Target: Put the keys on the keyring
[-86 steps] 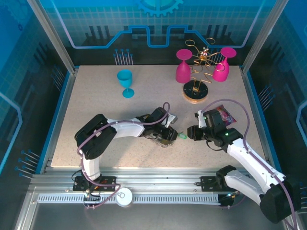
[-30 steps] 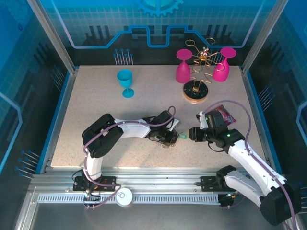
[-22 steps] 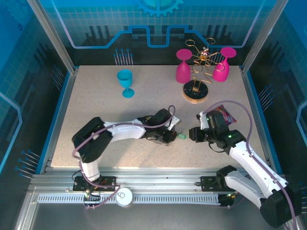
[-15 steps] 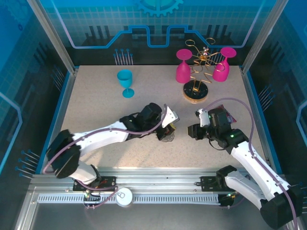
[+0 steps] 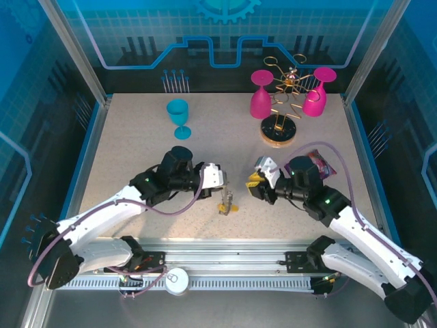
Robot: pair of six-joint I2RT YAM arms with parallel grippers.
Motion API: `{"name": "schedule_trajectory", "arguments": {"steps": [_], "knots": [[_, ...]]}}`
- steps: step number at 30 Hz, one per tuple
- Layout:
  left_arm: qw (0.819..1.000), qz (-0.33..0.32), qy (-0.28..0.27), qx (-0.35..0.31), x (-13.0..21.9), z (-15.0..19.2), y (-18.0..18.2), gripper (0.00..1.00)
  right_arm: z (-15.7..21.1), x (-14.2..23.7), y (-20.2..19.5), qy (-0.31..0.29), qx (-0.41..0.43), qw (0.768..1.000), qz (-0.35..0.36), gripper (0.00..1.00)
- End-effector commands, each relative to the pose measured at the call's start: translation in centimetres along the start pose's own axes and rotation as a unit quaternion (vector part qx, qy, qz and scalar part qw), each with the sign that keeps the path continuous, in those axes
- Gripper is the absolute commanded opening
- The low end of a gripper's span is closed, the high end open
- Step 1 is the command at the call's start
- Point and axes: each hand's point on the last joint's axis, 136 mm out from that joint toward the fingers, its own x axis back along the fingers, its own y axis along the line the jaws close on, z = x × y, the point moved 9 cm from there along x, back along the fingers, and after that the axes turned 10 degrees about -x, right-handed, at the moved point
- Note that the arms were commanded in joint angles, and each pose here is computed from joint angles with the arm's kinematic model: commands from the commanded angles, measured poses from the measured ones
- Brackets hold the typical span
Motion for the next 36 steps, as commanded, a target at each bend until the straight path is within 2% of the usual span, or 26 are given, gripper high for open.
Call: {"name": "schedule_trajectory", "arguments": {"steps": [1, 10, 23, 31, 34, 36], "knots": [[0.998, 0.002, -0.045, -0.043, 0.7, -0.3, -0.5, 0.0, -0.7, -0.5, 0.9, -0.065, 0.125, 0.99, -0.03, 0.26], [0.996, 0.02, -0.084, -0.031, 0.7, 0.2, -0.9, 0.0, -1.1, -2.8, 2.3, -0.056, 0.202, 0.975, -0.081, 0.25], [0.994, 0.033, -0.106, -0.021, 0.7, 0.1, -1.1, 0.0, -1.3, -4.3, 2.5, -0.045, 0.216, 0.973, -0.073, 0.26], [0.993, 0.038, -0.107, -0.016, 0.6, 0.1, -1.1, 0.0, -1.6, -4.6, 2.9, -0.054, 0.219, 0.97, -0.088, 0.22], [0.995, 0.03, -0.098, -0.009, 0.5, 0.1, -0.8, 0.0, -1.6, -4.7, 2.6, -0.049, 0.213, 0.973, -0.07, 0.23], [0.997, 0.014, -0.081, 0.008, 0.5, 0.2, -0.3, 0.0, -1.4, -4.4, 2.0, -0.037, 0.2, 0.979, -0.023, 0.28]]}}
